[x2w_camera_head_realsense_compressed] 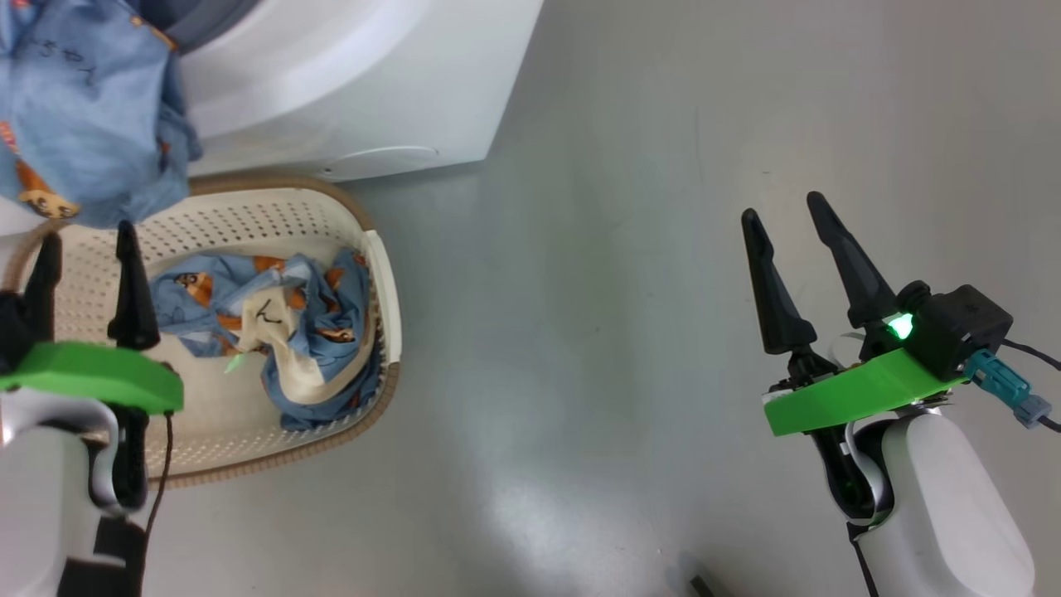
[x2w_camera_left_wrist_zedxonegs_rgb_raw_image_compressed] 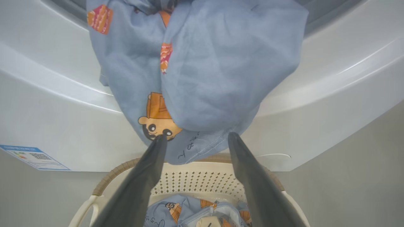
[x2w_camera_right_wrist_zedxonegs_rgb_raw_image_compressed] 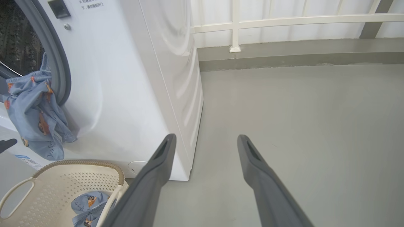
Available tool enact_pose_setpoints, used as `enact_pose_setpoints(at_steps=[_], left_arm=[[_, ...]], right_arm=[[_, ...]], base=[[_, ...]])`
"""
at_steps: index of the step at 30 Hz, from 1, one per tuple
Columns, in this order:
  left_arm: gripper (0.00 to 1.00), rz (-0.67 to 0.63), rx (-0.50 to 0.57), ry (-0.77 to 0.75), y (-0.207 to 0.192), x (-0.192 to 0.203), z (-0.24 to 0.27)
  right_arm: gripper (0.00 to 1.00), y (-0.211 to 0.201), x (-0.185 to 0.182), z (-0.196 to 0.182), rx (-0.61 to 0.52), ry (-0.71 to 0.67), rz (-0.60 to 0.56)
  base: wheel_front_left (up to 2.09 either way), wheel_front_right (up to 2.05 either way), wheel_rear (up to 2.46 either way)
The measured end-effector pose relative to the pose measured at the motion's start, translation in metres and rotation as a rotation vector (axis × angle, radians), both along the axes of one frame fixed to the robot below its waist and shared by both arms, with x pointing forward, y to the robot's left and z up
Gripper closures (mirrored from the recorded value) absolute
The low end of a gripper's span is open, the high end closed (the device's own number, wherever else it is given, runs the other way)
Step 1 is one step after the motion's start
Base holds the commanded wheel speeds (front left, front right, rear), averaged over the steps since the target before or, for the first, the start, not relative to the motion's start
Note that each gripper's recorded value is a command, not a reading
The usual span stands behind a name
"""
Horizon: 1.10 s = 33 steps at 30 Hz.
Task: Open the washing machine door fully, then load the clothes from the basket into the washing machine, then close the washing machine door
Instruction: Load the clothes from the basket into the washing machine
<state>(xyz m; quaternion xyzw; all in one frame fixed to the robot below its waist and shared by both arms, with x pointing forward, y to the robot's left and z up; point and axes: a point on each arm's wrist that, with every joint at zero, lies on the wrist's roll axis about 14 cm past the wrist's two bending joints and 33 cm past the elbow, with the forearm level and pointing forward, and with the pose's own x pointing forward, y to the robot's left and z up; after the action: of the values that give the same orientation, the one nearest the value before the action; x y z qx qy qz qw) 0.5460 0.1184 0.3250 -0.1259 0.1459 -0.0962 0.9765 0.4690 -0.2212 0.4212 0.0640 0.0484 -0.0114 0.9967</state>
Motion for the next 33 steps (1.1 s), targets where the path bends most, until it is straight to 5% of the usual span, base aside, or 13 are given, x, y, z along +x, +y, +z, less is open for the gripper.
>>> enact_pose_setpoints(at_steps=[33], left_arm=[[0.0, -0.123, -0.047, 0.015, -0.062, 0.06, -0.006]], right_arm=[[0.0, -0.007, -0.007, -0.002, -0.013, 0.018, -0.026]], base=[[0.0, 0.0, 0.0]])
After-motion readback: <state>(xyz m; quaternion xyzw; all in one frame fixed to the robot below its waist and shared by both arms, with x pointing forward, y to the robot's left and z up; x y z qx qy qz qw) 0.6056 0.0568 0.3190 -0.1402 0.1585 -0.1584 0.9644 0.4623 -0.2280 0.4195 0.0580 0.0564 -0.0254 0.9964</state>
